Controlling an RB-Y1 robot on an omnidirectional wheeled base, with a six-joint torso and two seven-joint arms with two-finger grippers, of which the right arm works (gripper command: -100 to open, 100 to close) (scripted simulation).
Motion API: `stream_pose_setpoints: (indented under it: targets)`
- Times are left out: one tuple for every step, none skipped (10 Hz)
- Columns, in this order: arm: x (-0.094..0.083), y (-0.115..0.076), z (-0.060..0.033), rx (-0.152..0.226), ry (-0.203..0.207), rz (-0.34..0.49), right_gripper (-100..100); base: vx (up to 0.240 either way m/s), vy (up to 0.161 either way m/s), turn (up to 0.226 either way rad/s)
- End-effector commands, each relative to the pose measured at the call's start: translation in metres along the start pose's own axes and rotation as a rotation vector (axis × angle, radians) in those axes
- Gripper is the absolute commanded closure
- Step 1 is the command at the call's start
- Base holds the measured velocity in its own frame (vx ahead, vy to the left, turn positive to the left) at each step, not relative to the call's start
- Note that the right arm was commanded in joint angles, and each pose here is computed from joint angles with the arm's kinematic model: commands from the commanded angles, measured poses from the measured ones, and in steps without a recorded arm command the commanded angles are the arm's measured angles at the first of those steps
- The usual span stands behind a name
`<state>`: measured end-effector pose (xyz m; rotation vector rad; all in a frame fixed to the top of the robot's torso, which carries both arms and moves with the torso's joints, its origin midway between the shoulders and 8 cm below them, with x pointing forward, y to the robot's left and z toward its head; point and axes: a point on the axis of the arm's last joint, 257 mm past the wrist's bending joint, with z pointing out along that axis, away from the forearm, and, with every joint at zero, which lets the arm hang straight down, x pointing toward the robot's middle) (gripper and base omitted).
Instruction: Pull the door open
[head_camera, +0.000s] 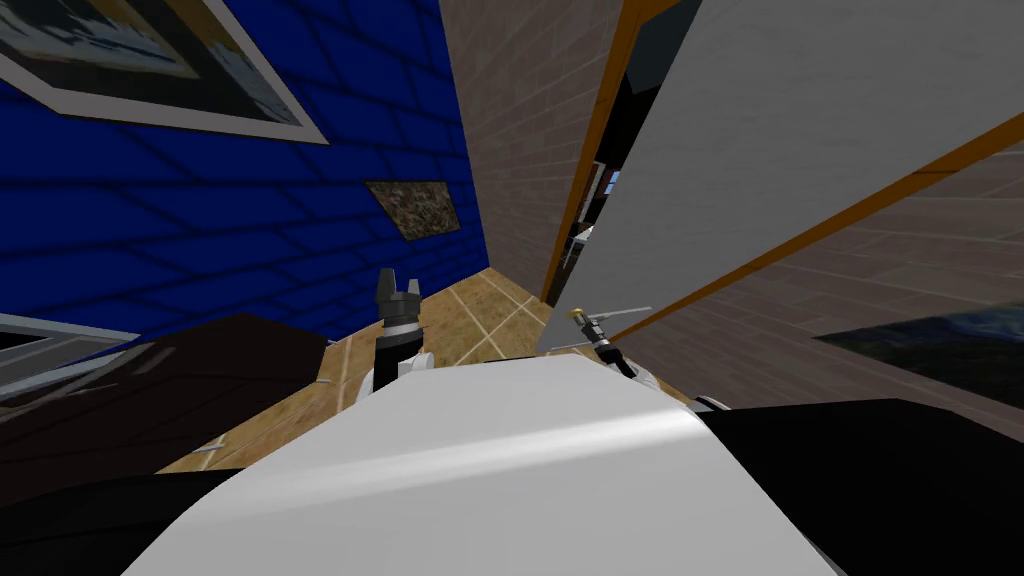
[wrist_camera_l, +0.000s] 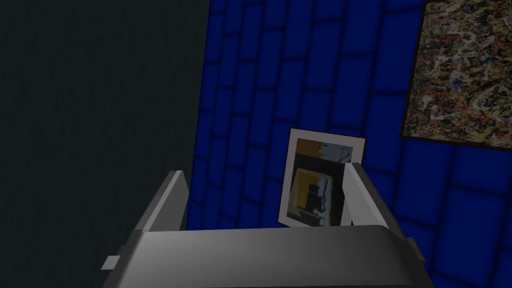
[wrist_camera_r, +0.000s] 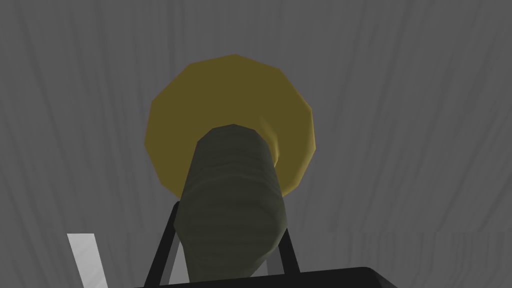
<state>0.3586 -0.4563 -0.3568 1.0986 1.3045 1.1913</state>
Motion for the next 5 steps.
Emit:
stream_pose_setpoints:
  targets:
    - [-0.001,0.0,-0.0082,0.001,0.01,-0.002,100,-0.191,-0.067,0.168]
    - [-0.001,0.0,-0.0123,0.0,0.015,-0.002,100,-0.176,-0.124,0.158]
    - [-0.002,0.0,-0.0163,-0.001,0.02,-0.003,100,-0.206,-0.085,0.18]
    - [-0.003,0.0,-0.0201,-0.002,0.025,-0.003,100,-0.221,-0.065,0.184]
    - [-0.004,0.001,-0.0235,-0.003,0.029,-0.003,100,-0.233,-0.071,0.149]
